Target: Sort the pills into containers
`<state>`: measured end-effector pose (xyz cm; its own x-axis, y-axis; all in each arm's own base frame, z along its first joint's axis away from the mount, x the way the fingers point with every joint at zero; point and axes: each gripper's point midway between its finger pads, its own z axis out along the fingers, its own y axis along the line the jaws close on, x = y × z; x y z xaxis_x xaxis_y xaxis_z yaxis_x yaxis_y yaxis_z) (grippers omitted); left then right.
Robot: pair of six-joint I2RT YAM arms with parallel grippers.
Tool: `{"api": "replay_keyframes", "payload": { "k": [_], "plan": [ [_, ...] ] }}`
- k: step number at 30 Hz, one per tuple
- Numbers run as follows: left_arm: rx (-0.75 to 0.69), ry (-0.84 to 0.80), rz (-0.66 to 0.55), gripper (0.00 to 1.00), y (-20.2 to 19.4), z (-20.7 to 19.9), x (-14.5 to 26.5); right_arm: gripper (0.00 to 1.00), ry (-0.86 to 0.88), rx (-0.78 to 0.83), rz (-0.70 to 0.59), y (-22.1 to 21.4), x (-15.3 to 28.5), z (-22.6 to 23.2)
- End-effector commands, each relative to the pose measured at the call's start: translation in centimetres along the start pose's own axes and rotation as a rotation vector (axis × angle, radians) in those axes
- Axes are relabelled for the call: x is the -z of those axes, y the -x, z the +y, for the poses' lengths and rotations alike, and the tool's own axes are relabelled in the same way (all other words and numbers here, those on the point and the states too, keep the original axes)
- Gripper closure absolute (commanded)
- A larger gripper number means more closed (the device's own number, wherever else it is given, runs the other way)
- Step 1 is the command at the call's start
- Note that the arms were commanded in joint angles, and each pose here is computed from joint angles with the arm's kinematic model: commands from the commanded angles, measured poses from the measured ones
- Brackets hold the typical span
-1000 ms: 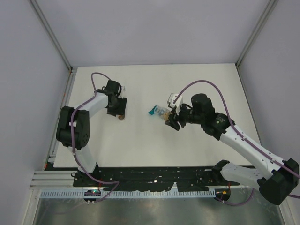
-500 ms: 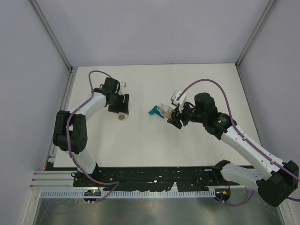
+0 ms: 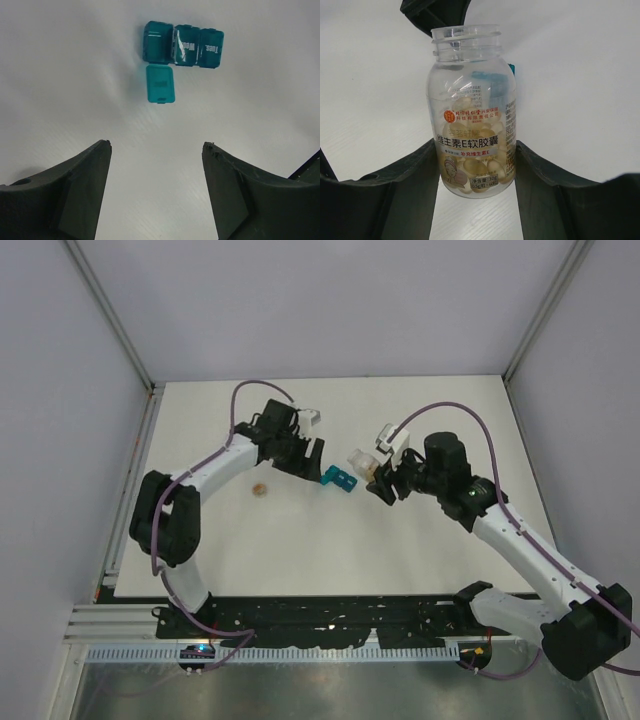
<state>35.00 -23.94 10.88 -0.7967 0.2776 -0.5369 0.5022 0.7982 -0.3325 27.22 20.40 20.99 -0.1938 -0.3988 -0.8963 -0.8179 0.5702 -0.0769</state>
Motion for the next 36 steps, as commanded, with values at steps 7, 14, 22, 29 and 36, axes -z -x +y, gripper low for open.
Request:
{"api": "replay_keyframes", "payload": {
  "k": [7,14,22,29,36],
  "plan": [
    [-0.181,0.081,0.005,0.22,3.6,-2.6,-3.3,0.94,-0.027,0.007,-0.068,1.2,0.9,-1.1],
    [-0.21,0.133,0.099,0.22,3.1,-1.6,-5.4,0.95,-0.013,0.002,-0.075,1.2,1.1,-1.1],
    [-0.239,0.11,0.178,0.22,1.4,-2.0,-6.5,0.94,-0.005,-0.002,-0.072,1.1,1.0,-1.1],
    [-0.298,0.1,0.221,0.22,0.4,-2.3,-6.8,0.94,-0.002,-0.005,-0.074,1.1,1.0,-1.0],
    [-0.33,0.14,0.244,0.25,0.8,-1.7,-7.2,0.94,-0.001,-0.003,-0.082,1.3,1.3,-1.0]
  ]
}}
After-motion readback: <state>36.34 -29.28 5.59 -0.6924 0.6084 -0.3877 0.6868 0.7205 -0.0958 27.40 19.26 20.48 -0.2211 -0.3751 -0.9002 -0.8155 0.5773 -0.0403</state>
